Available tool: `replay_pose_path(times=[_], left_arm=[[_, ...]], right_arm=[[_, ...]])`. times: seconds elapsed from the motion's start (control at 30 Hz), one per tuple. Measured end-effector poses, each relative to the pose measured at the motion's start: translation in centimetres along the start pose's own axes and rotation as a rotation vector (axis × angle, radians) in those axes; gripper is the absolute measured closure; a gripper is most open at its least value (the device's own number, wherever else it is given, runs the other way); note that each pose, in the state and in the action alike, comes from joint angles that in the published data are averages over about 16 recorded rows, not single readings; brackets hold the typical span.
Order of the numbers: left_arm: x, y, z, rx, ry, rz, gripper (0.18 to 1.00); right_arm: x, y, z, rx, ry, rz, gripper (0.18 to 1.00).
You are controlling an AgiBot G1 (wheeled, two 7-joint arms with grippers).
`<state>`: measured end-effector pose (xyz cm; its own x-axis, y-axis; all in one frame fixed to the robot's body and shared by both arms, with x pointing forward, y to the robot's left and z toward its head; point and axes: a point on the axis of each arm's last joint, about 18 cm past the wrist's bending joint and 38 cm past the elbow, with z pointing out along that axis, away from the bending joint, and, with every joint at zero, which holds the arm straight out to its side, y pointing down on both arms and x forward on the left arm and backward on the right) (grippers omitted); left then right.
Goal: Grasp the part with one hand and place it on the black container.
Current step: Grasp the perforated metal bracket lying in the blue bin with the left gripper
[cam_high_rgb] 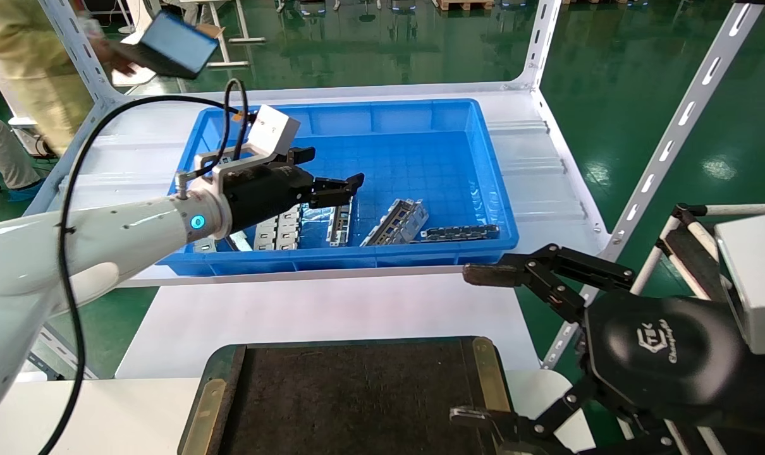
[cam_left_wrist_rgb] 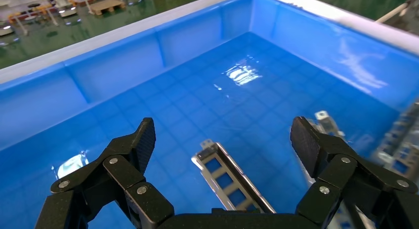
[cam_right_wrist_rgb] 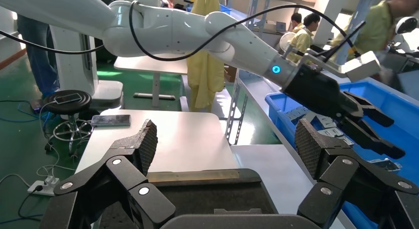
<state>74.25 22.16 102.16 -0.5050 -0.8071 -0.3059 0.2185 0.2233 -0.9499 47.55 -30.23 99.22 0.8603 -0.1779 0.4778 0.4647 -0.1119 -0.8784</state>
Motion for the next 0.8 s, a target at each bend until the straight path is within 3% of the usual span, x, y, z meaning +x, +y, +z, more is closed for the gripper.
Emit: replay_pose_path(times=[0.33, 0.8], left_arm=[[0.4, 1.4, 3.1, -0.069, -0.048, 0.008, 0.184], [0.8, 2.9, 4.2, -0.106, -0.067, 0.003, 0.208]], right_arm=[[0.0, 0.0, 0.0, 0.0, 0.0, 0.0, 0.178], [0.0, 0.0, 0.0, 0.0, 0.0, 0.0, 0.203]])
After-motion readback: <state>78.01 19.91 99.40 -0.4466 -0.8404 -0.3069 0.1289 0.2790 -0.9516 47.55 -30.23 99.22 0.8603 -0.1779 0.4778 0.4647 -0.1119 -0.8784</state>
